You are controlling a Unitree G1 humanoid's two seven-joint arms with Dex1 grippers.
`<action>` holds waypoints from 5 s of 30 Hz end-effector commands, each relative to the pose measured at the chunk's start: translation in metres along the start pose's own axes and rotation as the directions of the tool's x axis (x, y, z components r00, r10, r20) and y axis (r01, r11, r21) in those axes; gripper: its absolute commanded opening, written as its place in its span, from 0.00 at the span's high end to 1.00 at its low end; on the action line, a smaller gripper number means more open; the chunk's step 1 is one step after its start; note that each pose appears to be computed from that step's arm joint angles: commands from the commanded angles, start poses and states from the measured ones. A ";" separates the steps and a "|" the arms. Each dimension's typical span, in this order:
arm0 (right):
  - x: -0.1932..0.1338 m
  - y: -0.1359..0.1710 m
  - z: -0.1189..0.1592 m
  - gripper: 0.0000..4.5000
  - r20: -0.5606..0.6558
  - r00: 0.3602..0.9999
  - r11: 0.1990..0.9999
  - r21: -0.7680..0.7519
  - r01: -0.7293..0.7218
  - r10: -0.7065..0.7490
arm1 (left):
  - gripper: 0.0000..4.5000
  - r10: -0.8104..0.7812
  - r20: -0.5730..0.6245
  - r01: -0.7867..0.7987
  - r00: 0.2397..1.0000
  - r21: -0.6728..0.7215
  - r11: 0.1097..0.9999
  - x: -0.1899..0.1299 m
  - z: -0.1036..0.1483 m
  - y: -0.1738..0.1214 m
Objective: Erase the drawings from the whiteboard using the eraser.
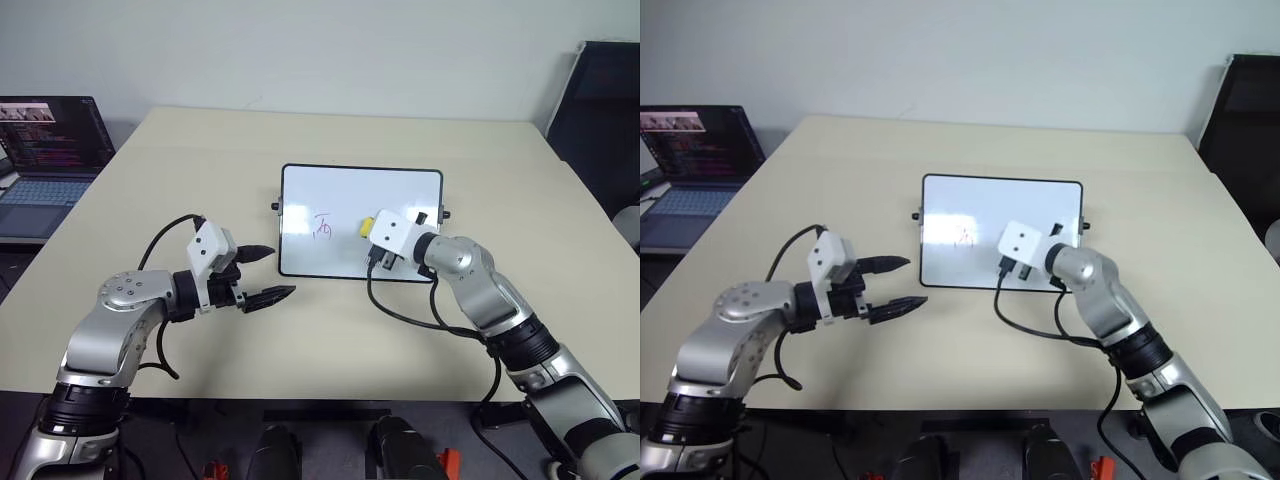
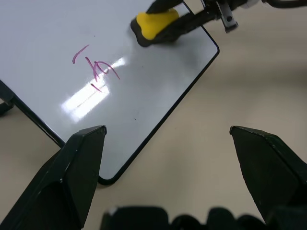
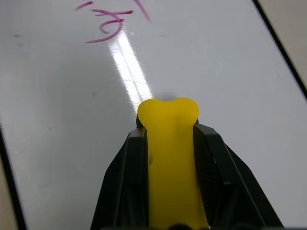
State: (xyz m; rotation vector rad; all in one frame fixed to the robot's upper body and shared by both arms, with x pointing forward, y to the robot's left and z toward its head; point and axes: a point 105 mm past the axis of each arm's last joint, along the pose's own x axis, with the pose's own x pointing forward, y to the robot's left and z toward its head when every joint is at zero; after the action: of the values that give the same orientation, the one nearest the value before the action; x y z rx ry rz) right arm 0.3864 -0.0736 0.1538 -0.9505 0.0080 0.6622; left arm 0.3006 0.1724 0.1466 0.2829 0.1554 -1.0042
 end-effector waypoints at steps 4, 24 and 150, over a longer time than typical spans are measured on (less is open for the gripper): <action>-0.016 0.017 -0.040 0.78 -0.140 0.984 0.994 0.044 -0.102 0.107 | 0.00 -0.008 0.037 0.007 0.999 0.036 0.999 -0.001 0.010 -0.003; -0.055 -0.004 0.035 0.78 0.267 0.964 0.864 0.488 -0.129 -0.007 | 0.00 0.132 0.092 -0.129 0.987 -0.035 0.991 -0.023 0.011 0.012; -0.005 0.006 0.021 0.78 0.056 0.995 0.993 -0.083 -0.081 0.085 | 0.00 0.087 0.098 -0.087 0.991 -0.003 0.996 -0.017 0.014 -0.004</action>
State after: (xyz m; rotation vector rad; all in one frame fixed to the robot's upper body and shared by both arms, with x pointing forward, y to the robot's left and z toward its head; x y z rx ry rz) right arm 0.3660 -0.0366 0.1448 -1.0585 -0.0057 0.8843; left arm 0.2891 0.1837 0.1510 0.2230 0.1064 -0.9180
